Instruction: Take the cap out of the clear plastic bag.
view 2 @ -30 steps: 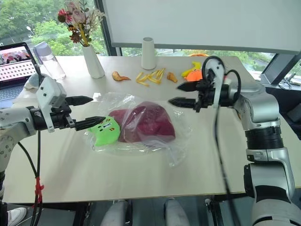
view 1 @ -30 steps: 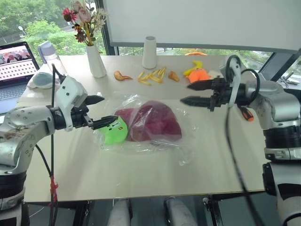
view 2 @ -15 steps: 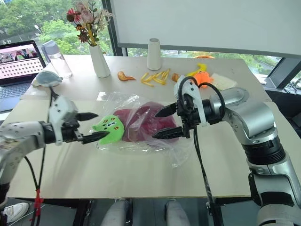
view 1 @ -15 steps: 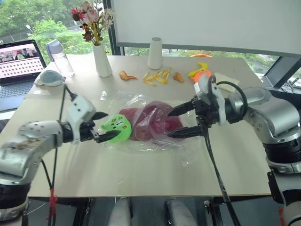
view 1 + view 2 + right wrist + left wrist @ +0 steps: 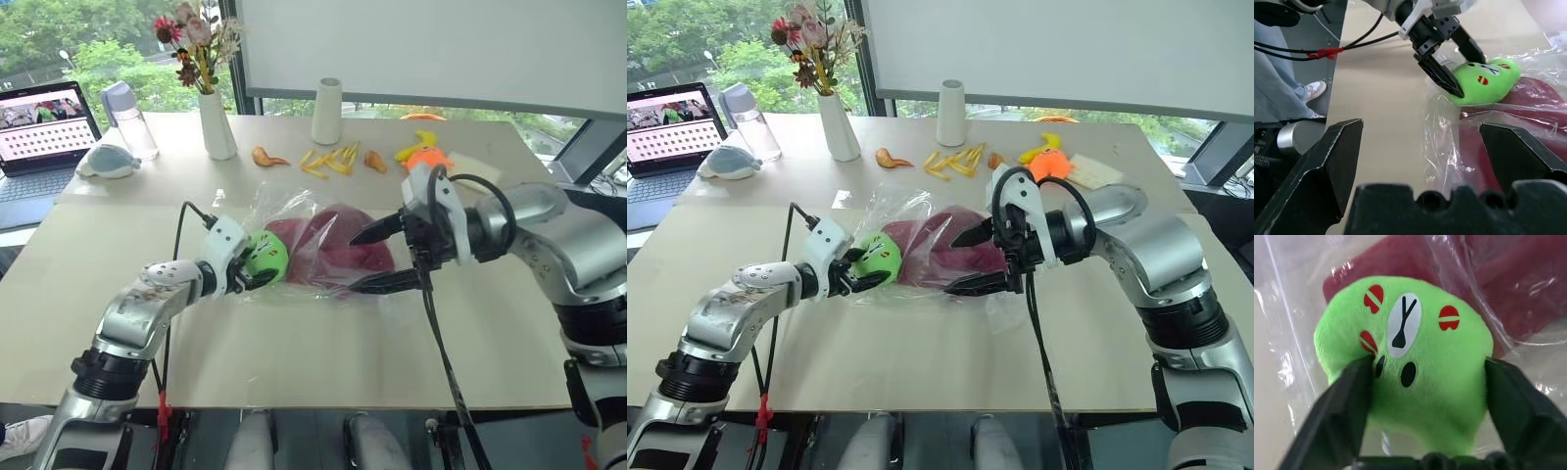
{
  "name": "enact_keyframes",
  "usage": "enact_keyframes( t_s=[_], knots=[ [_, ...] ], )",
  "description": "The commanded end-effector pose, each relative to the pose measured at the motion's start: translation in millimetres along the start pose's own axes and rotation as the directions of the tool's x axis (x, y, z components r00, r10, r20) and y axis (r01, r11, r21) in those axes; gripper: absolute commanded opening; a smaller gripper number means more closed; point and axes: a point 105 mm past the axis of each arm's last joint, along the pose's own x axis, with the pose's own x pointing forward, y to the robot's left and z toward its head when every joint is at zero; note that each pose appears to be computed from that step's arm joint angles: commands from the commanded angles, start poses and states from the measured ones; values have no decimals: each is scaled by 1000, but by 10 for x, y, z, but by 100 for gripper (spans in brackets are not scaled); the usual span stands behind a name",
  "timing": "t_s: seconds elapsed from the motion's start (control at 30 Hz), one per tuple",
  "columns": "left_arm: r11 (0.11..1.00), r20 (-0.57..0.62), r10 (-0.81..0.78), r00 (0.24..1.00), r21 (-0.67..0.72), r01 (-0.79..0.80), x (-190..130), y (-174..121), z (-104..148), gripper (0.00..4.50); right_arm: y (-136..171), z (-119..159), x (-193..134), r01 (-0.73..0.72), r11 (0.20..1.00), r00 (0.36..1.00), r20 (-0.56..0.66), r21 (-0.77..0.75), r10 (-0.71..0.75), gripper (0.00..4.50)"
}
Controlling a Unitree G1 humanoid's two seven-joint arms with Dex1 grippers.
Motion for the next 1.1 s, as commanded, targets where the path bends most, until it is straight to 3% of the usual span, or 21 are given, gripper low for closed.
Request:
enact_keyframes(
  t_s=[0.03, 0.17, 0.27, 0.37, 0.5, 0.63, 0.73, 0.8, 1.0, 1.1],
  knots=[
    [998, -56, -44, 997, 51, 47, -6, -91, -127, 207, 22, 128, -91, 28, 999, 999, 21, -45, -27, 450],
    [996, -57, -43, 997, 73, 47, -16, -85, -115, 71, 25, 139, -91, 29, 998, 999, 20, -50, -28, 450],
    [998, 71, 11, 997, -54, -7, -96, 73, 222, 1, 19, 145, -96, 30, 998, 999, 15, -54, -29, 450],
    [990, 150, 141, 979, -51, -134, -290, 381, 527, 1, -13, 160, -120, 44, 997, 999, 17, -58, -44, 450],
    [943, 125, 325, 937, 36, -332, -514, 806, 529, 1, -36, 192, -128, 50, 997, 998, 33, -59, -48, 450],
    [752, 95, 657, 748, -15, -659, -902, 1537, 322, 1, -79, 255, -92, 61, 995, 996, 63, -75, -57, 450],
    [601, 76, 799, 597, -93, -793, -1106, 1916, 160, 1, -70, 308, -60, 54, 995, 995, 84, -86, -47, 450],
    [549, 92, 836, 542, -114, -828, -1165, 2047, 128, 1, -48, 331, -36, 44, 994, 995, 91, -96, -35, 450],
    [488, 72, 873, 483, -127, -864, -1211, 2307, -74, 1, -7, 374, -26, 42, 994, 994, 109, -104, -31, 450],
    [454, 50, 891, 451, -69, -888, -1240, 2376, -145, 1, -18, 367, -22, 61, 992, 993, 108, -114, -49, 450]
  ],
)
